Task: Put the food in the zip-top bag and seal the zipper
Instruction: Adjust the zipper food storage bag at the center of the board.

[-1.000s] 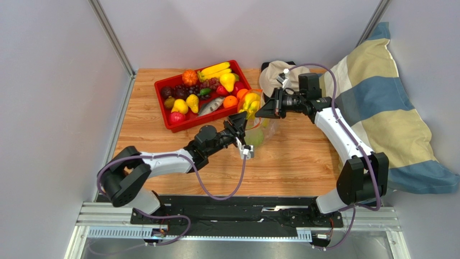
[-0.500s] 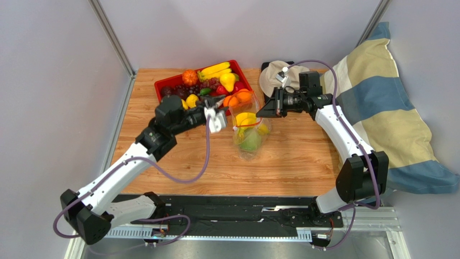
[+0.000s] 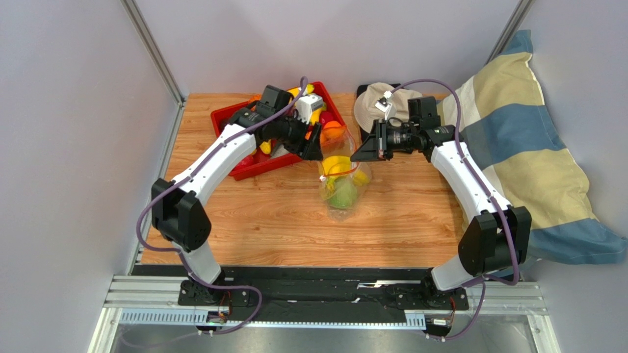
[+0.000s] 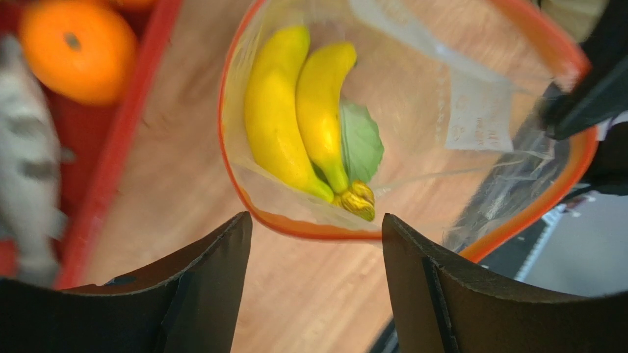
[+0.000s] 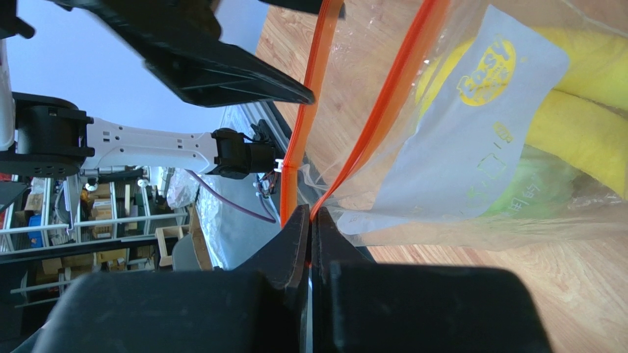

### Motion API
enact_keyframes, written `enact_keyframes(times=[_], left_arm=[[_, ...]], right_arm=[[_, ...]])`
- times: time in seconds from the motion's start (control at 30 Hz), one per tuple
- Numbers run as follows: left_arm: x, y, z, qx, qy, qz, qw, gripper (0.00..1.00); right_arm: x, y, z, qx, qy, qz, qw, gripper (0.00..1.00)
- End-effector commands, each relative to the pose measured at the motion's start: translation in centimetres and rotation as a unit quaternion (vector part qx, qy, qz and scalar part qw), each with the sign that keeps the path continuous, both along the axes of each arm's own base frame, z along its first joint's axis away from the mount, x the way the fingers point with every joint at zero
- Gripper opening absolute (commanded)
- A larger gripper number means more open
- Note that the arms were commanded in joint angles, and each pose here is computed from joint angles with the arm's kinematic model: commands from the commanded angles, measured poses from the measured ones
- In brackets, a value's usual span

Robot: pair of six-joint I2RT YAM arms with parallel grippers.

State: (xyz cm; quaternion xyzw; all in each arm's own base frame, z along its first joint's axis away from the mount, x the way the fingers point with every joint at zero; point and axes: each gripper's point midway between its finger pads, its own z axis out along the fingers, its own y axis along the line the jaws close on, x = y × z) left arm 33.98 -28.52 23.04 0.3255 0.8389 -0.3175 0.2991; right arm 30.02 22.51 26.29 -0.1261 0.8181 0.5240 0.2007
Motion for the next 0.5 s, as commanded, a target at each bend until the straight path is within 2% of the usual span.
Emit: enact_keyframes(times=[0.0,0.03,0.07,0.13,0.17,0.2,0.3,0.4,0.47], left_arm=[[-2.2,-0.4,-0.4,-0.015,0.127,0.054,0.990,0.71],[-2.3,-0.8,-0.3,-0.023,0.134,0.051,0.989,0.67],[-2.5,-1.2,-0.2,-0.030,0.136,0.039,0.990,0.47],[-2.9,-1.5,0.3,-0.040,0.134,0.020,0.990,0.25],[-3.3,-1.6,0.7,-0.044,0.131,0.009,0.990,0.06],[-4.0,-1.6,1.9,-0.053,0.113,-0.015,0.992,0.00],[-6.6,-1.7,4.7,-0.064,0.068,-0.074,0.993,0.00],[-8.3,-1.3,6.4,-0.080,0.057,-0.094,0.991,0.00],[-8.5,-0.8,5.7,-0.069,0.056,-0.092,0.992,0.00]], right_arm=[[-0.3,-0.1,2.0,0.008,-0.038,0.010,0.999,0.00],[-0.4,0.0,1.9,0.007,-0.038,0.011,0.999,0.00],[-0.5,-0.1,1.9,0.006,-0.037,0.010,0.999,0.00],[-0.8,-0.3,2.0,0.002,-0.038,0.005,0.999,0.00],[-0.9,-0.4,2.0,0.000,-0.039,0.003,0.999,0.00],[-1.1,-0.5,2.0,-0.004,-0.036,0.000,0.999,0.00],[-1.7,-1.0,3.2,-0.014,-0.047,-0.013,0.999,0.00],[-1.8,-1.6,4.2,-0.032,-0.065,-0.036,0.997,0.00],[-1.9,-1.8,4.1,-0.041,-0.070,-0.042,0.996,0.00]])
